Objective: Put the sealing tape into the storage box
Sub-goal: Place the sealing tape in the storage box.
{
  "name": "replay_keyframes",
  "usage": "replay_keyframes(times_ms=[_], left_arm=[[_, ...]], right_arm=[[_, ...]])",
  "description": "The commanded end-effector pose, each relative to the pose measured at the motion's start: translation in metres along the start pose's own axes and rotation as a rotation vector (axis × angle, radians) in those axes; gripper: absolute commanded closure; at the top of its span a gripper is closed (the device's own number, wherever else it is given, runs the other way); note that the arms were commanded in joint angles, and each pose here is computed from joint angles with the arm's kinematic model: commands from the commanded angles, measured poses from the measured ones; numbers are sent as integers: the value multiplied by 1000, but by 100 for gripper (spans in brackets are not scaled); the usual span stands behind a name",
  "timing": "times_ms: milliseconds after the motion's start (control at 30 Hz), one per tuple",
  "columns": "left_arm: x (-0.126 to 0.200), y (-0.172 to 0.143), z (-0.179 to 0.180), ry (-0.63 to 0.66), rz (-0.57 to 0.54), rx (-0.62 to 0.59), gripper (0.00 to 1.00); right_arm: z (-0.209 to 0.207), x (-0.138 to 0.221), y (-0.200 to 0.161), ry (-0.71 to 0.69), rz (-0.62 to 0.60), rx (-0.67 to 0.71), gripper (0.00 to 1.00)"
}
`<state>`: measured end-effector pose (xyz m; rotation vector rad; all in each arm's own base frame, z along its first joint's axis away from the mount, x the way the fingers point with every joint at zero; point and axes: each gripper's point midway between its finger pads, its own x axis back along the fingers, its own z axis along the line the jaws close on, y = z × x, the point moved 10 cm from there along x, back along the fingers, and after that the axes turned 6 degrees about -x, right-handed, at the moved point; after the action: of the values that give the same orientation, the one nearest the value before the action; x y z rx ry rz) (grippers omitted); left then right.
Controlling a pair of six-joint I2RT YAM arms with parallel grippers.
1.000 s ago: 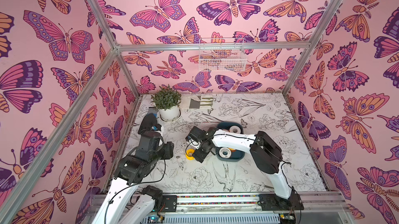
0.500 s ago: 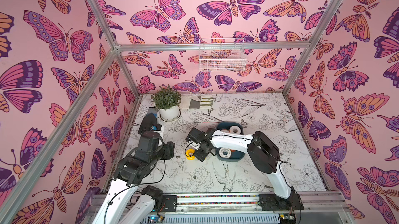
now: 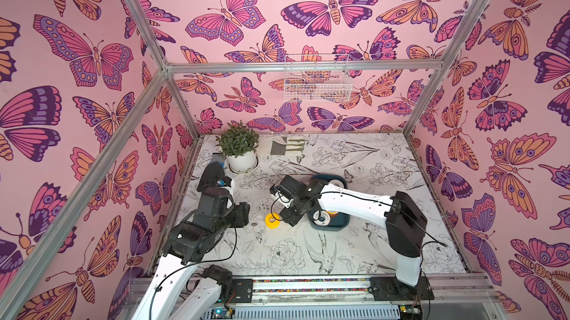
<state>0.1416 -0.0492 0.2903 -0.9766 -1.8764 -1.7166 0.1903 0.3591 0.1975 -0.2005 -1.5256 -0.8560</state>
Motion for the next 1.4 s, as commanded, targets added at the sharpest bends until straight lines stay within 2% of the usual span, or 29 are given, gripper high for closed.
replay_keyframes(times_ms=[0, 133, 367, 833, 1367], left_arm=[[-7, -1, 1, 0, 25, -9, 38], [-11, -1, 0, 3, 40, -10, 38], [-14, 0, 1, 12, 51, -8, 38], [-15, 0, 2, 34, 58, -4, 37], [-18, 0, 2, 41, 71, -5, 37]], right_arm=[[-14, 25, -3, 2, -69, -78, 44], [-32, 47, -20, 11, -110, -139, 45], [-65, 60, -54, 38, -157, -274, 48], [-88, 23, -70, 34, -70, -348, 48], [-100, 3, -75, -119, 10, -363, 48]])
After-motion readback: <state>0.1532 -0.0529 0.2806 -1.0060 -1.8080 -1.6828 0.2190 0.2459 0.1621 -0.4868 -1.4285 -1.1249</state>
